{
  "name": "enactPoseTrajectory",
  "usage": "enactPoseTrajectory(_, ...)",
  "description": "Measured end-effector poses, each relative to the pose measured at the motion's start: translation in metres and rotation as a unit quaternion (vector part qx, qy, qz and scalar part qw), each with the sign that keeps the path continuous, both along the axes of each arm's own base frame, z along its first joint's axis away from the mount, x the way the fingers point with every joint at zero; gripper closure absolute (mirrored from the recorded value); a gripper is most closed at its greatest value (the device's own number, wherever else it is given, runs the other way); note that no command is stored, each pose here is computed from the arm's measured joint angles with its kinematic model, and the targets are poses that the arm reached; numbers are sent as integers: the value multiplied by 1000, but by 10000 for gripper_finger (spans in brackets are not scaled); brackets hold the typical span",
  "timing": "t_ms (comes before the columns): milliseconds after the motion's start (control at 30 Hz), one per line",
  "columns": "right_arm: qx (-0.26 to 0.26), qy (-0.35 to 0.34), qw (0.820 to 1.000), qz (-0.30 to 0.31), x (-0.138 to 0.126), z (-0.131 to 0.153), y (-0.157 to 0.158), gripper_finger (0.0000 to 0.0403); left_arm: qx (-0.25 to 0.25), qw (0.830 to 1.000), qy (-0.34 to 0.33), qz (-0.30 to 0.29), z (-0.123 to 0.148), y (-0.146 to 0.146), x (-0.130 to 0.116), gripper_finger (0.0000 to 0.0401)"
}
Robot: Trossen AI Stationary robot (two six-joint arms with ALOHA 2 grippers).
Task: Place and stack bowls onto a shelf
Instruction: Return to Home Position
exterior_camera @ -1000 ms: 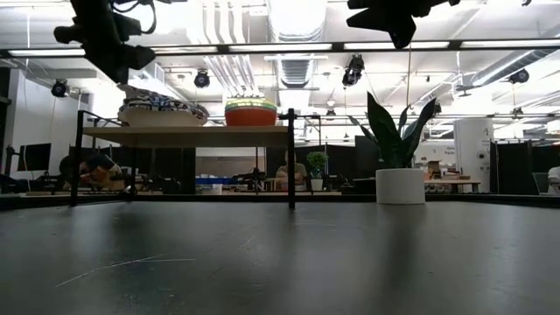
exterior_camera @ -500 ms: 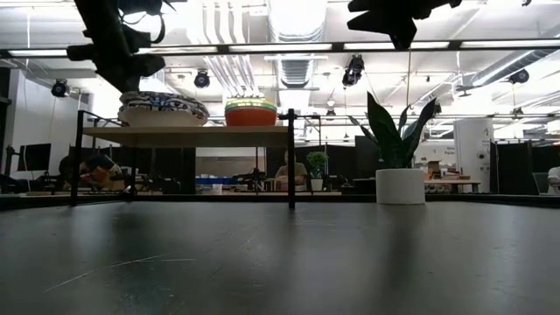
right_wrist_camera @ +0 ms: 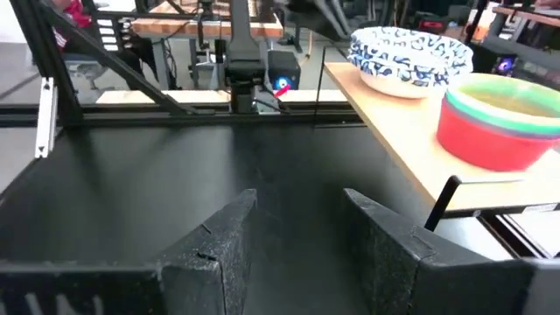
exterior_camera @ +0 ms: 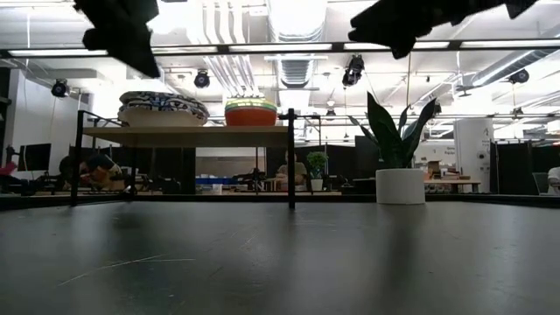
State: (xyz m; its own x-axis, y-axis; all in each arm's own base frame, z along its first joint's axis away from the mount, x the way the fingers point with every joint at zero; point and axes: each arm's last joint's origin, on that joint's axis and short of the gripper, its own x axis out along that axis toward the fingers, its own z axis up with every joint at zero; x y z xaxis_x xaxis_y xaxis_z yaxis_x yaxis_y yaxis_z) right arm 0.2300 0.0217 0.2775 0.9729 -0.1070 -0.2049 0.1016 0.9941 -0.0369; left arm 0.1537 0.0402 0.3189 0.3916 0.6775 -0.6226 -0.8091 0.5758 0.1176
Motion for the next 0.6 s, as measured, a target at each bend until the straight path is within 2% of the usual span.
enactPoseTrajectory(133, -2, 0, 1000, 12, -2, -13, 0, 246, 2, 994, -19, -111, 0, -38, 8, 337)
enactPoseTrajectory(233, 2, 6, 999, 40, -4, -20, 2, 246, 11, 980, -39, -194, -4, -66, 11, 337)
enactPoseTrajectory(433, 1, 16, 998, 67, -8, -27, 3, 248, 32, 923, -84, -374, -31, -124, 10, 337)
enactPoseTrajectory(533, -1, 19, 997, 81, -10, -30, 3, 249, 30, 901, -119, -416, -51, -141, 7, 337)
enactPoseTrajectory(600, -6, 19, 995, 97, -10, -31, 4, 250, 24, 895, -144, -422, -64, -145, 7, 337)
